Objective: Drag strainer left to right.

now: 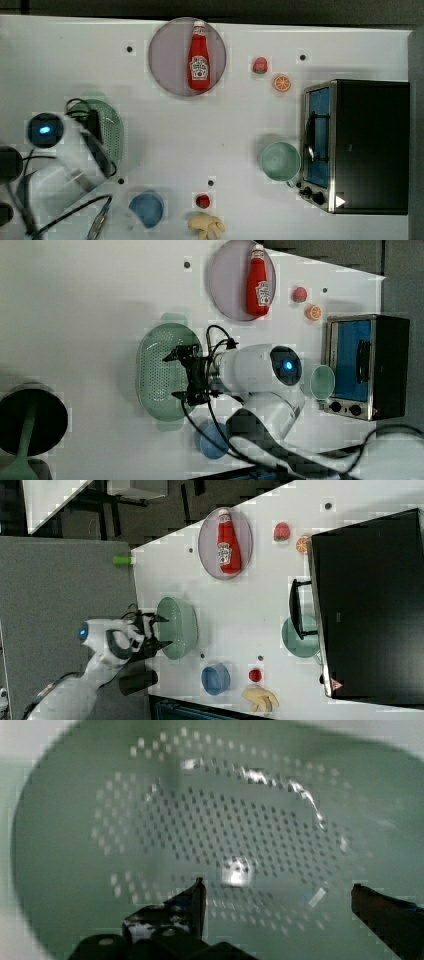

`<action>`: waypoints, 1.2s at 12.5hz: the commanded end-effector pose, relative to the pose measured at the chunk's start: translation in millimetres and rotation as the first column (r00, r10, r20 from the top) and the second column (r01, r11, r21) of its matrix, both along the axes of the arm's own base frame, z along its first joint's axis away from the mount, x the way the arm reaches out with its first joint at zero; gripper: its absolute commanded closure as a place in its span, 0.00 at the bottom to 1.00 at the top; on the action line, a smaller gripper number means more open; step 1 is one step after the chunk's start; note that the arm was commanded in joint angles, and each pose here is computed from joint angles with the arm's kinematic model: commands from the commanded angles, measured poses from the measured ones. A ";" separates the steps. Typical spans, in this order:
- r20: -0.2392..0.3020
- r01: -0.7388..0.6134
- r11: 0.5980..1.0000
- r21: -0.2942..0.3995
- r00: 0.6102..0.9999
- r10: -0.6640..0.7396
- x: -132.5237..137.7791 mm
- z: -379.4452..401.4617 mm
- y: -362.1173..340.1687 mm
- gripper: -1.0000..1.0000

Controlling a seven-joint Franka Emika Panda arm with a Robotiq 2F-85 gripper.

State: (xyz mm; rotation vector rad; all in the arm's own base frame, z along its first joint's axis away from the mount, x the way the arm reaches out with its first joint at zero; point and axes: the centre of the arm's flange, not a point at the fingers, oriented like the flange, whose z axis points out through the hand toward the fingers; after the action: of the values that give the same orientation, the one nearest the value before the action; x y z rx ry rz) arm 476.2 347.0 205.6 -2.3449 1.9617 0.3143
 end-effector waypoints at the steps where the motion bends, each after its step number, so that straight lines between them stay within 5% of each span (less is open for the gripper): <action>1: -0.012 0.115 0.993 -0.010 0.993 -0.115 13.5 -34.4 -31.4 0.00; 15: 0.006 0.223 0.959 -0.175 0.974 -0.226 8.3 -50.9 -170.8 0.00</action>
State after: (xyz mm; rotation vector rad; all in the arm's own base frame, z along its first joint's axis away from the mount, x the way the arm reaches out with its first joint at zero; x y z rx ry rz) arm 461.7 202.5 140.8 -2.2827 2.2888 0.1970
